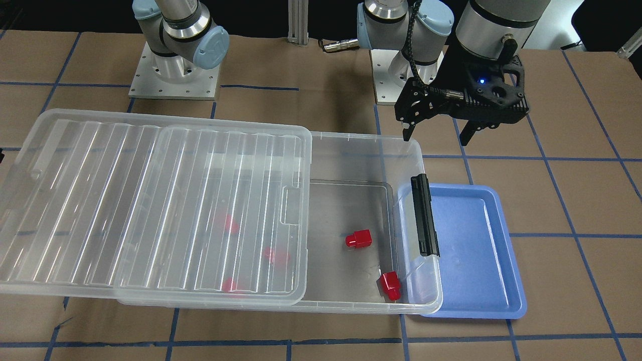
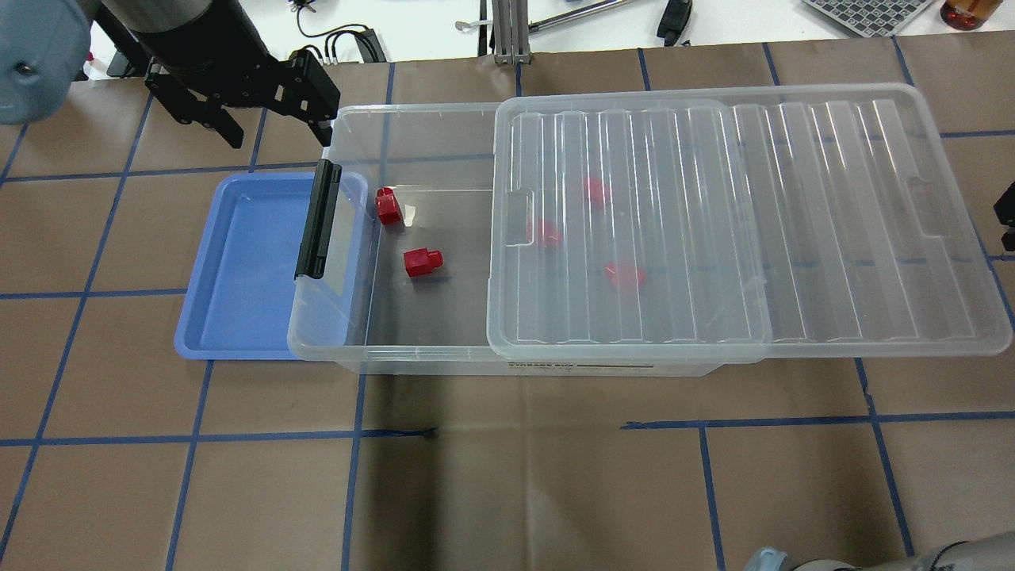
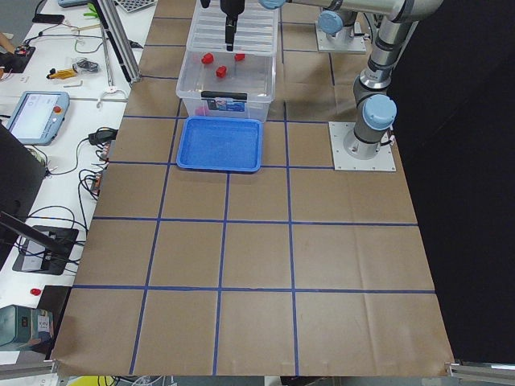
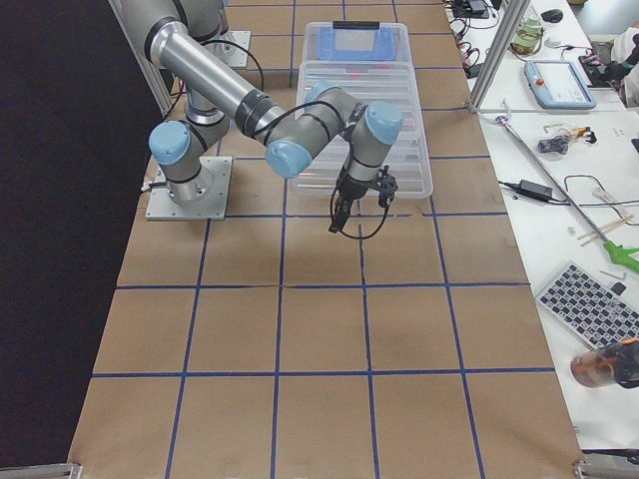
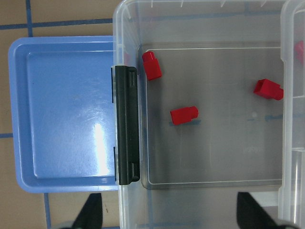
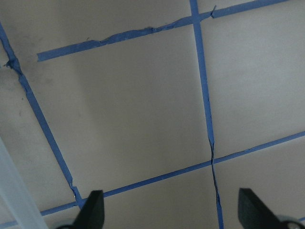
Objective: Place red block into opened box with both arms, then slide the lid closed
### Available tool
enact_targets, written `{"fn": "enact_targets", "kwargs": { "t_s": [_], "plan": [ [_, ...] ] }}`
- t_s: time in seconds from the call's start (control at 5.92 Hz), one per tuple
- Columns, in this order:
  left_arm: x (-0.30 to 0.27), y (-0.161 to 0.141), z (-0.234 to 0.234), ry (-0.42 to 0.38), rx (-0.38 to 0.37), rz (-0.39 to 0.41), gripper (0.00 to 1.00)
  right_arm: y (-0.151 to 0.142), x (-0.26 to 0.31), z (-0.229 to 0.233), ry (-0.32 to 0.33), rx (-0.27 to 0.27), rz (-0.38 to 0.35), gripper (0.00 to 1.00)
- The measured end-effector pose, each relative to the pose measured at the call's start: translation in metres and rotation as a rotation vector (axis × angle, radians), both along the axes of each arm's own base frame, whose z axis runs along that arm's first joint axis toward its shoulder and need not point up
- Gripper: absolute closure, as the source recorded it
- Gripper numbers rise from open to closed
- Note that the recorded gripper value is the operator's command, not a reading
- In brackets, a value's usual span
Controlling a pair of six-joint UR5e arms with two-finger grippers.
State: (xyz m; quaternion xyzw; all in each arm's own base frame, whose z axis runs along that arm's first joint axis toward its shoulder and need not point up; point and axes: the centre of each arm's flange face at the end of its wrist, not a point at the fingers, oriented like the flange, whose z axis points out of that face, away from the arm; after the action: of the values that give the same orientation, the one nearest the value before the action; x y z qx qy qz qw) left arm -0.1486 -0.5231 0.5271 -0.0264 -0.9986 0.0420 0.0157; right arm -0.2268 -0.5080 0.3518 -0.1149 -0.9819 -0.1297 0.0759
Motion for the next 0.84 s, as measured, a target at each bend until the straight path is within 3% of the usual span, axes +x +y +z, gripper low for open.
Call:
{"fn": "enact_targets", "kwargs": {
  "t_s": [0.34, 0.84],
  "plan": [
    [-0.001, -0.001, 0.000, 0.001, 0.000, 0.005, 0.02, 0.008, 0.011, -0.011, -0.027, 0.015, 0.001, 0.00],
    [0.000, -0.005, 0.000, 0.000, -0.010, 0.004, 0.02, 0.002, 0.029, -0.013, -0.081, -0.012, 0.015, 0.00]
  ]
}}
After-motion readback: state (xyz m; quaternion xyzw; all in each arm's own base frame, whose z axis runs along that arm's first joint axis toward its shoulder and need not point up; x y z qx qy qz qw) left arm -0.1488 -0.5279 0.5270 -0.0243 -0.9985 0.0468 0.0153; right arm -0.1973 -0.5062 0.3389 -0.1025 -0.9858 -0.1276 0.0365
